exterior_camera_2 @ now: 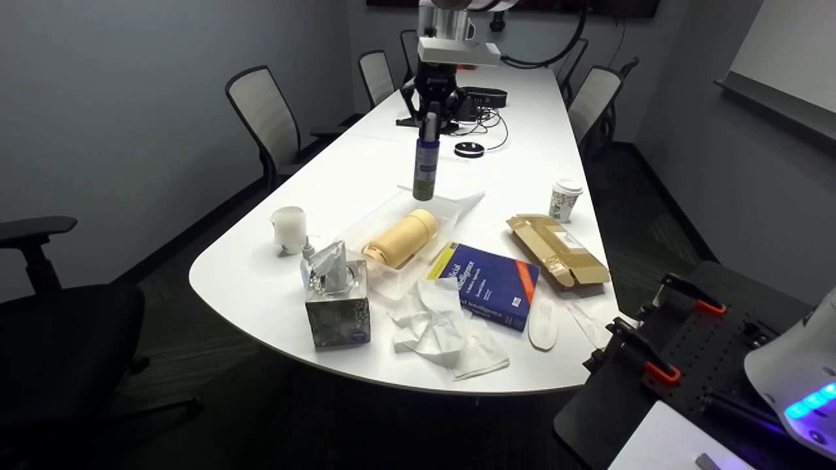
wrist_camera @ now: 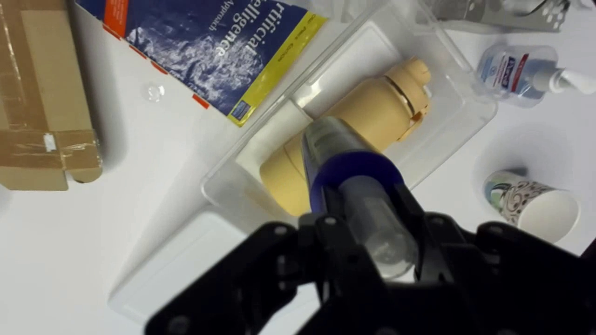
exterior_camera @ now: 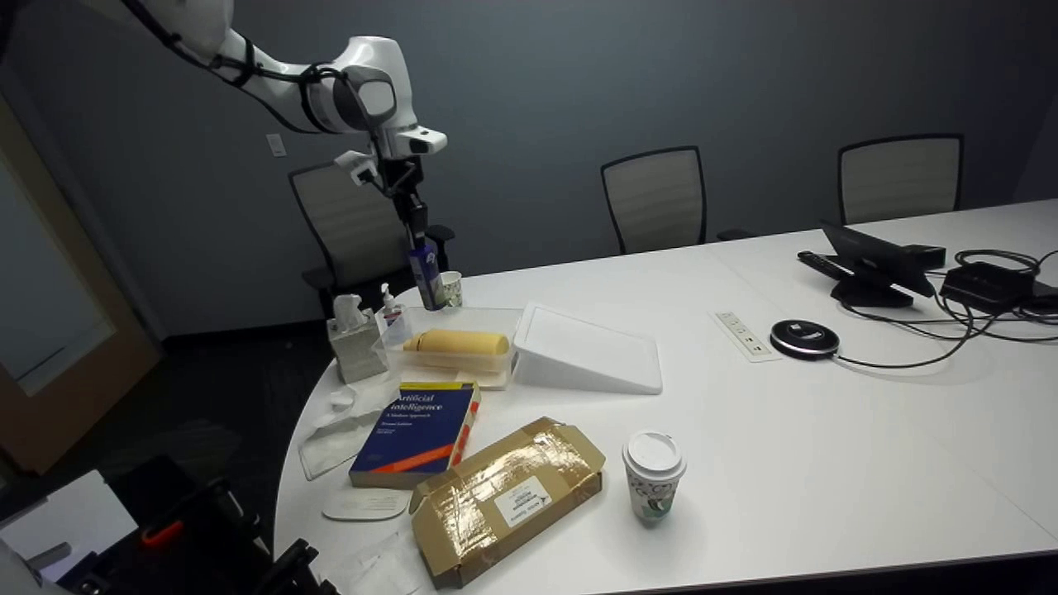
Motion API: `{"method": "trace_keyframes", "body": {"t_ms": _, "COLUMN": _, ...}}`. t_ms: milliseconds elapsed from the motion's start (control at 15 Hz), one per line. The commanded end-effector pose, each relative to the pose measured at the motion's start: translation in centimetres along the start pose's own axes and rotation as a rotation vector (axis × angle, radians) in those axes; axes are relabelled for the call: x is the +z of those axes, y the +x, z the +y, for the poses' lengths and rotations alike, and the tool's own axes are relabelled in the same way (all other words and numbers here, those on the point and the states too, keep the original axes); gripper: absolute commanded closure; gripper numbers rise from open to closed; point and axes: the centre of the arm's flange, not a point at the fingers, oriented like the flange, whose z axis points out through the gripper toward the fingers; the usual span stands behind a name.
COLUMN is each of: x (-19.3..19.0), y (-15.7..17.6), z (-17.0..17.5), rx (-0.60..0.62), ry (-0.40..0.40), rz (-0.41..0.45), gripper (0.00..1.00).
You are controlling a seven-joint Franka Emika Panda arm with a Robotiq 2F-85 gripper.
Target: Put the blue bottle in the clear container.
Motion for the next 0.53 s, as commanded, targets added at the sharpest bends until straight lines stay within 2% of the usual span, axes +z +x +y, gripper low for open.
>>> {"method": "trace_keyframes", "body": {"t_ms": 0, "x": 0.2, "y": -1.2, "z": -2.4, "rx": -0.087, "ry": -0.001, "rz": 0.008, "gripper": 0.92}}
{"method": "trace_keyframes", "body": {"t_ms": 467, "x": 4.6, "y": -2.2, "z": -3.5, "rx": -0.153, "ry": 0.026, "rz": -0.007, "gripper": 0.92}}
